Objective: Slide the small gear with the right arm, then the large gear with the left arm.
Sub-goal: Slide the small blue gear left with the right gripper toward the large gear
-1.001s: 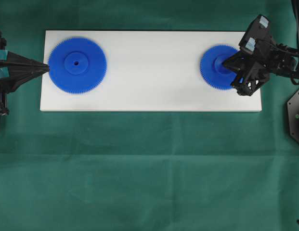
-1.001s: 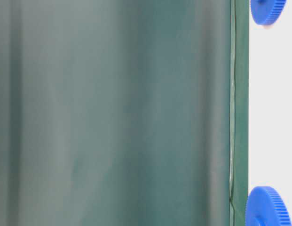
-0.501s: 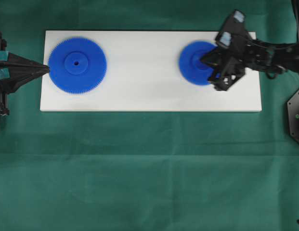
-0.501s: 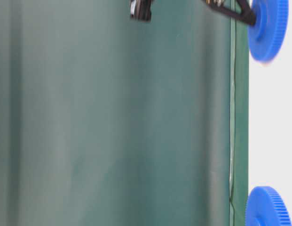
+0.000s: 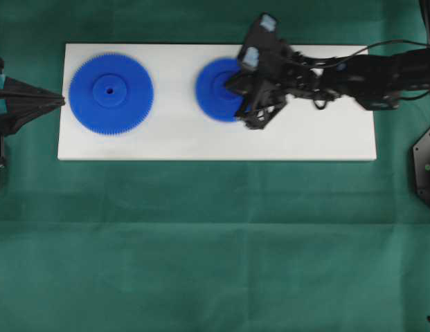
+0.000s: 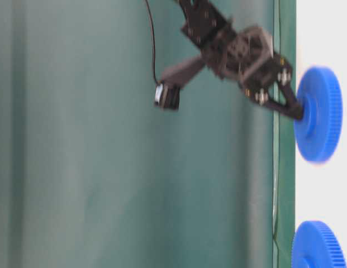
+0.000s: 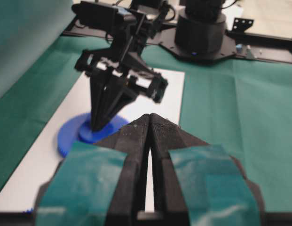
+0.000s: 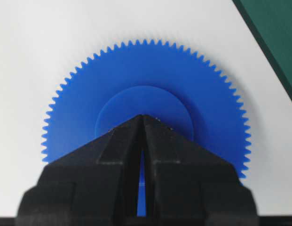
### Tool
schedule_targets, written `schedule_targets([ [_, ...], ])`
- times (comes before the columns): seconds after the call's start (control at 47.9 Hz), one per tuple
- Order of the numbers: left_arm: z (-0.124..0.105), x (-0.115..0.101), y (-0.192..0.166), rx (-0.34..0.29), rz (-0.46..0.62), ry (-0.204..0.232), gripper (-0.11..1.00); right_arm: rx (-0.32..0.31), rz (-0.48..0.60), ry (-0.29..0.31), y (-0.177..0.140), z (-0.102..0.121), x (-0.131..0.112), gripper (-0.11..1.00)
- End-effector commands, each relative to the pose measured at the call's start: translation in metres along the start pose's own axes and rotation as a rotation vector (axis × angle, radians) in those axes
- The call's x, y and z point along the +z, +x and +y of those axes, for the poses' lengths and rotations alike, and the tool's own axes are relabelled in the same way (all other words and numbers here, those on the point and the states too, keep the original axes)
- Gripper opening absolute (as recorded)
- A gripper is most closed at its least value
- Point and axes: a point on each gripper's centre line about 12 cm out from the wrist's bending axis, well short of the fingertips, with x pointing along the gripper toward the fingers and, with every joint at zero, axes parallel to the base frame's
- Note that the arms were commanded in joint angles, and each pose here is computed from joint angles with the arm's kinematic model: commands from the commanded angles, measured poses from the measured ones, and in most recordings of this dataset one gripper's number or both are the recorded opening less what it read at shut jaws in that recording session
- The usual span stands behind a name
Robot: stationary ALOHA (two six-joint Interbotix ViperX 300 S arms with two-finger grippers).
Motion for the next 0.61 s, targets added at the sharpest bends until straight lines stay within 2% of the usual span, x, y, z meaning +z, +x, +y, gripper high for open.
schedule_targets([
  [0.0, 0.000, 0.004, -0.002, -0.002, -0.011, -0.003, 0.00, 0.020, 0.005, -0.025, 0.008, 0.014, 0.005, 0.51],
  [0.334, 0.000, 0.002, -0.010, -0.003, -0.012, -0.002, 0.00, 0.063, -0.034, -0.071, 0.033, 0.044, 0.034, 0.51],
  [0.584, 0.000, 0.000, -0.010, -0.002, -0.001, -0.006, 0.00, 0.072, -0.049, -0.080, 0.038, 0.051, 0.044, 0.51],
])
